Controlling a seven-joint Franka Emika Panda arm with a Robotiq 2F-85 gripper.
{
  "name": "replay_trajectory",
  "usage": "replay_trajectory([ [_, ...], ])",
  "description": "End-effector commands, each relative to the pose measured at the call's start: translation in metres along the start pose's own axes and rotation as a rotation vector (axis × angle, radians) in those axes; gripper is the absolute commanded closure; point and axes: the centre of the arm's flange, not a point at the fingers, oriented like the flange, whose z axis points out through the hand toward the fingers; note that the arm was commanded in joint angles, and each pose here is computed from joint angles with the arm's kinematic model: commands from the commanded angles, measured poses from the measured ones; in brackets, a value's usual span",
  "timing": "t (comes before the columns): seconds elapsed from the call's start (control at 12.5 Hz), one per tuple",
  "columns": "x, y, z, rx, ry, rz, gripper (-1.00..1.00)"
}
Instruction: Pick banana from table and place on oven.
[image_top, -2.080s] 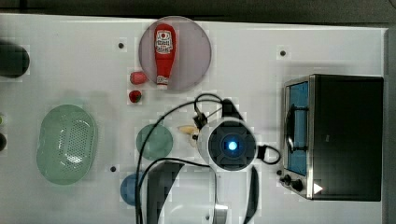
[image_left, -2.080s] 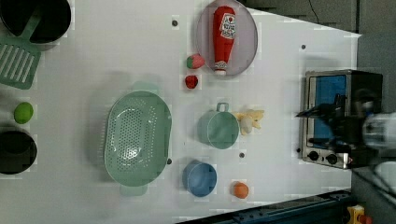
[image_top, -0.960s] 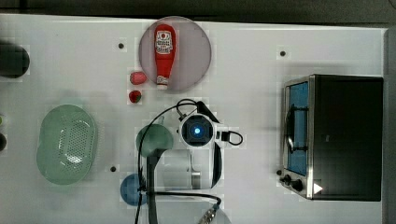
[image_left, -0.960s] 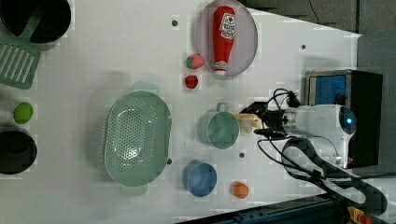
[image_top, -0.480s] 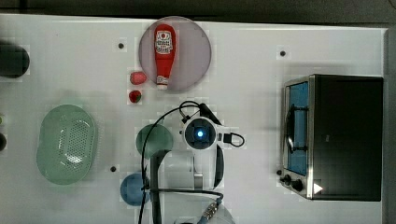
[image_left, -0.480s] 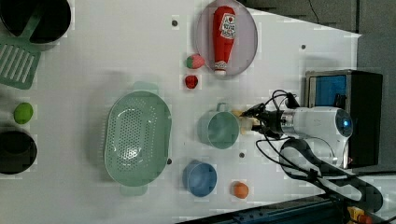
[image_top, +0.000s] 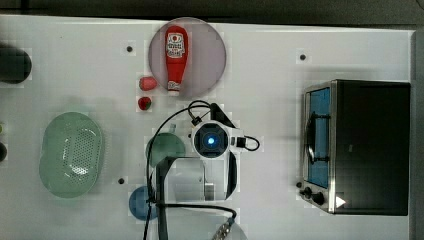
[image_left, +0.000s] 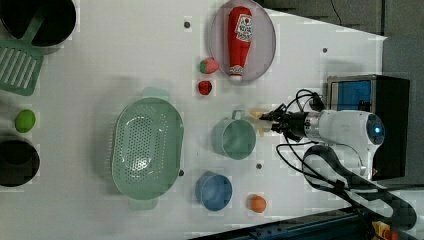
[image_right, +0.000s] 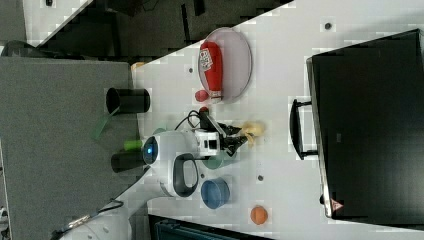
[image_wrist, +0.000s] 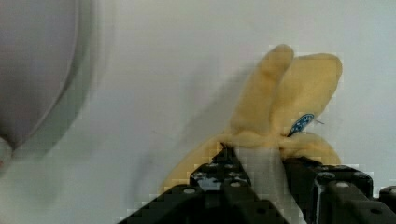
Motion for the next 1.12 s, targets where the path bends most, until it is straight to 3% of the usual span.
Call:
replay_trajectory([
  [0.08,0.029,-0.024,-0.095,0.103,0.084,0.044,0.45],
  [0.4,0.044,-0.025,-0.246,0.048,0.053,0.067,0.45],
  [0.8,0.097,0.048,-0.366,0.002,0.001,0.221,0.45],
  [0.96,0.138,0.091,-0.367,-0.027,0.03,0.202,0.45],
  [1.12,0.179,0.132,-0.357,-0.075,0.071,0.072,0.45],
])
